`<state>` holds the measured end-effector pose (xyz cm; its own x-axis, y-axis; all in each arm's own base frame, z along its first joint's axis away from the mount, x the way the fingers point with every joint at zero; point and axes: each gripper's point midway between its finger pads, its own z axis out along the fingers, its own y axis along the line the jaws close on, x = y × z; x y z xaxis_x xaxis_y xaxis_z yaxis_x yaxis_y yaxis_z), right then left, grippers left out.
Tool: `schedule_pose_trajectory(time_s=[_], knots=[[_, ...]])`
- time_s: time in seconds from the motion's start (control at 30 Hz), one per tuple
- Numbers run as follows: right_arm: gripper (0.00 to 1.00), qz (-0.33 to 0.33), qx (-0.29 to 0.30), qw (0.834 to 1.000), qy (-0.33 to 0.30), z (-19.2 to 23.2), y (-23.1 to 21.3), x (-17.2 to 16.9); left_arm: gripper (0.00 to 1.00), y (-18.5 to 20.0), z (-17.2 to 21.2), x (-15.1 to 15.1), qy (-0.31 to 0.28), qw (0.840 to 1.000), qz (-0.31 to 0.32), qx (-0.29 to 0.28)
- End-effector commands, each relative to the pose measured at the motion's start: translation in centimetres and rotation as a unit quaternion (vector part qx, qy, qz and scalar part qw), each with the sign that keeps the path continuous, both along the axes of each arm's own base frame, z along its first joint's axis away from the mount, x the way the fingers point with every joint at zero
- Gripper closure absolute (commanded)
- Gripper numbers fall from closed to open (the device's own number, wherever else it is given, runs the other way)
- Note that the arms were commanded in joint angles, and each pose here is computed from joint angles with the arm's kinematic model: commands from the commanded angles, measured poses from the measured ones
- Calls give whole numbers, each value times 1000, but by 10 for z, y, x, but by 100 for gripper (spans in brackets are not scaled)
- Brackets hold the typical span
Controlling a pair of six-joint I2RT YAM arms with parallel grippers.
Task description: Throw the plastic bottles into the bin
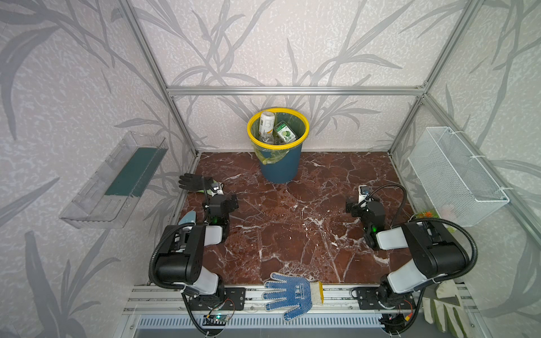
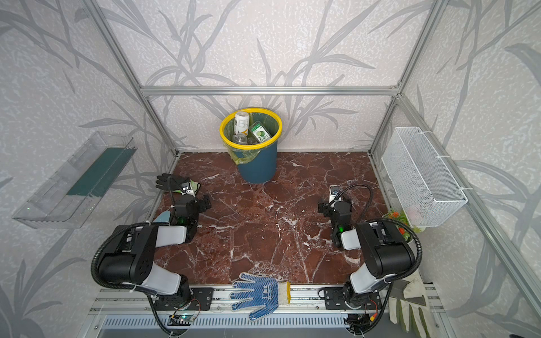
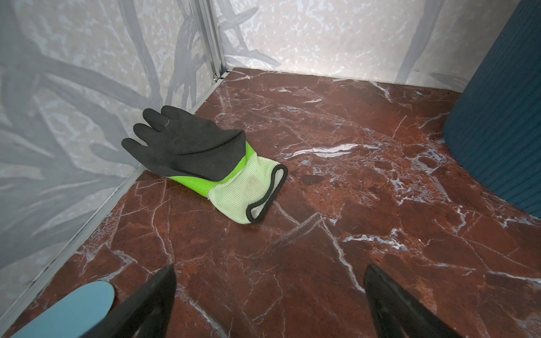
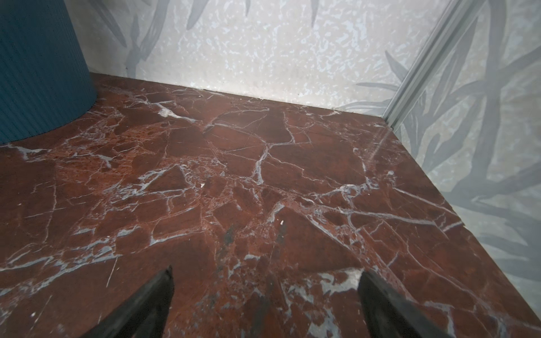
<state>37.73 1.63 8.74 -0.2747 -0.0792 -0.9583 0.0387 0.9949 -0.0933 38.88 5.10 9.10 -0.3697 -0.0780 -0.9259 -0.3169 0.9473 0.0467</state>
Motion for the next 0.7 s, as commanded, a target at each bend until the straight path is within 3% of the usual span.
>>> schedule_pose_trajectory(time_s=[0.0,0.07,0.1,0.13,0.17,0.2,0.33,0.47,0.67], knots=[[1,1,32,998,-56,17,-9,-5,1,2,3,0,-8,1000,0,4],[1,179,5,983,-40,14,50,-7,1,2,3,0,-8,1000,-1,4],[1,189,-8,981,-28,13,56,-5,1,2,3,0,-8,1000,-1,4],[1,122,-4,992,-19,12,34,2,1,2,3,0,-8,1000,0,4],[1,15,15,1000,-16,11,0,6,1,2,3,0,-8,1000,0,4],[1,-33,18,999,-25,12,-15,6,1,2,3,0,-7,1000,0,5],[1,130,3,991,-29,13,39,3,1,2,3,0,-8,1000,0,5],[1,109,8,994,22,5,33,18,1,2,3,0,-8,1000,0,5],[1,105,9,994,19,6,31,19,1,2,3,0,-8,1000,0,4]])
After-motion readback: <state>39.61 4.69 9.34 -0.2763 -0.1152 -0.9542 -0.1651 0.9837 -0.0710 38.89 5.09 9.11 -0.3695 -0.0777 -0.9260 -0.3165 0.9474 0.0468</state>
